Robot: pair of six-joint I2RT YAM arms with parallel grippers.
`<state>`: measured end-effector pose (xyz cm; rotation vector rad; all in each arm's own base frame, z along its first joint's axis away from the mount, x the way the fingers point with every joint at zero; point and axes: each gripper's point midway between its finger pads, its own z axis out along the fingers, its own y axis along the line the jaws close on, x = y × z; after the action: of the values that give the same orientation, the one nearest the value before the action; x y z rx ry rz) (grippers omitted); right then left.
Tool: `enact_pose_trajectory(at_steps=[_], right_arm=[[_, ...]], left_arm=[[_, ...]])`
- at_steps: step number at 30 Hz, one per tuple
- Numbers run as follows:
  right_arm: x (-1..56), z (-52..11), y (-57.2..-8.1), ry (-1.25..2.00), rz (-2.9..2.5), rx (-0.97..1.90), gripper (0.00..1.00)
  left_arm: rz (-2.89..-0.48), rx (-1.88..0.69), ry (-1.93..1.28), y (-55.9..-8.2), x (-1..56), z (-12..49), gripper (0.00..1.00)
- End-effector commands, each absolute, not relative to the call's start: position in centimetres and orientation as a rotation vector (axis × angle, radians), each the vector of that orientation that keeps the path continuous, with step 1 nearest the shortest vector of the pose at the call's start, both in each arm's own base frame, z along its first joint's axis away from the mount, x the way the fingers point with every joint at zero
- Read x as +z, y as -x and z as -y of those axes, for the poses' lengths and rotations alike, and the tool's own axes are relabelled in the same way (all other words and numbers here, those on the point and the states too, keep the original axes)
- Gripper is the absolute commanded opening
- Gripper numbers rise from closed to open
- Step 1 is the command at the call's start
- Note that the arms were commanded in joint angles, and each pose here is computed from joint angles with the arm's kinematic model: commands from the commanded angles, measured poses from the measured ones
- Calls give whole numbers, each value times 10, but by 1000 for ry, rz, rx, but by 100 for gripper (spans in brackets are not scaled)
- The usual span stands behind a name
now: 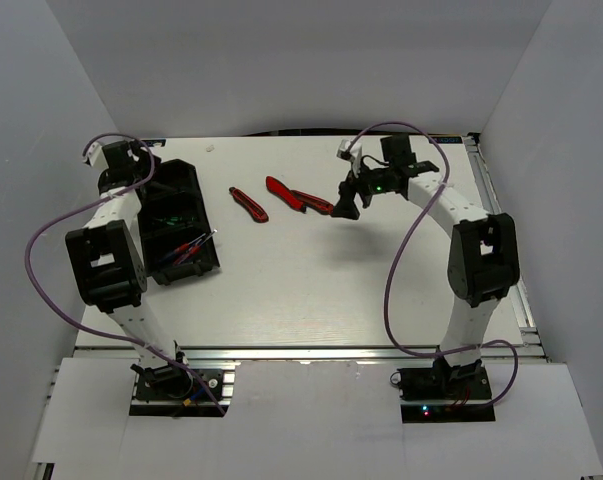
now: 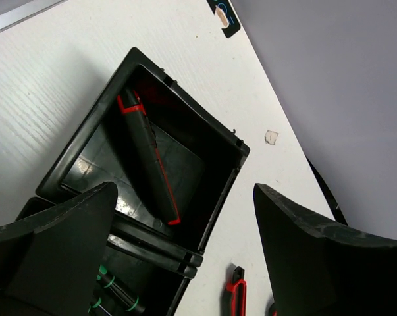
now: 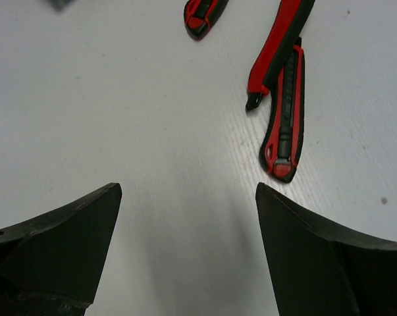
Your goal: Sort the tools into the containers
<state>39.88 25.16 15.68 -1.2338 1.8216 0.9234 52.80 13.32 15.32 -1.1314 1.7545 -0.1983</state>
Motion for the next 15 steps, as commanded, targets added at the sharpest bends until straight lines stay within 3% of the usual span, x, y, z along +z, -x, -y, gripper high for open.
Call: enact_pose_trajectory(at_steps=[1,8,15], right_arm=[[160,-281,-416,1362,-1687,836,89],[111,-289,-489,1191,-1994,617,86],[61,-284,-489,1274,-2087,560,81]], left_arm=[[-1717,-222,1103,-515,185,-134,96],[-1752,-232,1088,-476,203,-128,98],[-1819,-421,928,-421,215,-86,98]])
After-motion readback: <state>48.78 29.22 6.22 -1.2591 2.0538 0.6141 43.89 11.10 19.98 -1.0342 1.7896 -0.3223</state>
